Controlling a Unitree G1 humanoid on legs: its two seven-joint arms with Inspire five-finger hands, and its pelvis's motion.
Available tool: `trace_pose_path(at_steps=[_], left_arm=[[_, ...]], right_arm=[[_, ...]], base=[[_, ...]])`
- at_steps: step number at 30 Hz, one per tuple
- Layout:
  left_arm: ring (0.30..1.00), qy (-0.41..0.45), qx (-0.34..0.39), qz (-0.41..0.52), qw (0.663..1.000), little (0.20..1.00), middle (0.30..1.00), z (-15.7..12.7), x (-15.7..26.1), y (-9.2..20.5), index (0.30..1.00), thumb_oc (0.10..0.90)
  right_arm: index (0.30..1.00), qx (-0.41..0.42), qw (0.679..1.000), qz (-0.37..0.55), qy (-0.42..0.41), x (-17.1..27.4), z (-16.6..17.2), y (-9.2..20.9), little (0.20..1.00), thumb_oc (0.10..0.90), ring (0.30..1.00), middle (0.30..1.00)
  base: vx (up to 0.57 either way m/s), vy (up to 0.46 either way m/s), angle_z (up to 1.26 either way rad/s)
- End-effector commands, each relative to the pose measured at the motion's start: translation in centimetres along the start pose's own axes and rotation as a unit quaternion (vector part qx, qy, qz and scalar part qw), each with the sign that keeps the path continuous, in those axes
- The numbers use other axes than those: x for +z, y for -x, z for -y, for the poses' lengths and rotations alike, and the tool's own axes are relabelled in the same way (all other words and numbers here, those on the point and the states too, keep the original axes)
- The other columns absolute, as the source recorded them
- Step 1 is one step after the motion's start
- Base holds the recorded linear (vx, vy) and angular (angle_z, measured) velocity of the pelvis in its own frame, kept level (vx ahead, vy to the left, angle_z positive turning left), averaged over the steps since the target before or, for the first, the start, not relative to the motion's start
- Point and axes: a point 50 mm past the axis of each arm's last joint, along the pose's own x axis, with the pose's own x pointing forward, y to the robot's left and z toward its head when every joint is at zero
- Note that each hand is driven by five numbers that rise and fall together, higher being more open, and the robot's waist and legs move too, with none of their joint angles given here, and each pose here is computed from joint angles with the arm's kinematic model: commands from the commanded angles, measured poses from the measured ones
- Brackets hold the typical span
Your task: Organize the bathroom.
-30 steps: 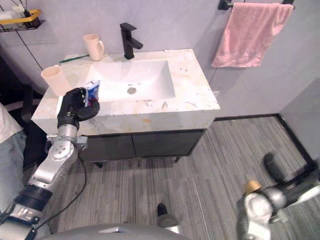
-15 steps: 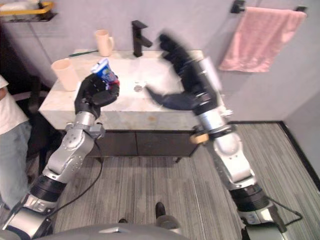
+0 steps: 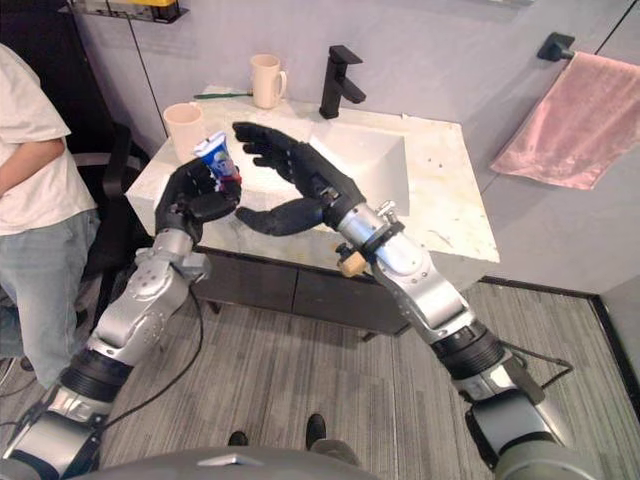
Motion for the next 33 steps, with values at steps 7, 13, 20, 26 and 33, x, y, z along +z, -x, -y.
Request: trace_pose_path(at_steps=[7,13,20,26,33], left_arm=[[0.3,-0.011,-0.093,0.112,0.989,0.3,0.3,4.7,4.9,-2.3,0.3,0.4],[0.3,-0.011,-0.098,0.108,0.989,0.3,0.3,4.5,4.7,-2.2,0.3,0.4],[0.3,-0.017,-0.099,0.109,0.989,0.3,0.3,4.3,4.8,-2.1,0.3,0.4],[0.3,-0.017,-0.099,0.106,0.989,0.3,0.3,4.1,4.8,-2.2,0.3,0.4],[0.3,-0.018,-0.102,0.096,0.99,0.3,0.3,4.2,4.2,-2.1,0.3,0.4]], right_arm=[[0.9,-0.041,0.99,0.136,0.013,5.0,0.4,-3.1,0.9,0.8,0.9,0.9],[0.9,-0.041,0.992,0.114,0.014,4.0,0.1,-3.5,0.9,0.8,0.9,0.9],[0.9,-0.03,0.997,0.07,0.014,2.1,0.1,-3.2,0.9,0.8,0.9,0.9],[0.9,-0.025,0.998,0.05,0.019,1.2,0.2,-2.8,0.9,0.8,0.9,0.9],[0.9,-0.03,0.997,0.074,0.01,1.7,0.1,-3.0,0.9,0.8,0.9,0.9]], base=[[0.0,0.0,0.01],[0.02,0.005,0.09],[0.0,0.0,0.02],[0.0,0.0,0.0],[0.0,0.0,0.0]])
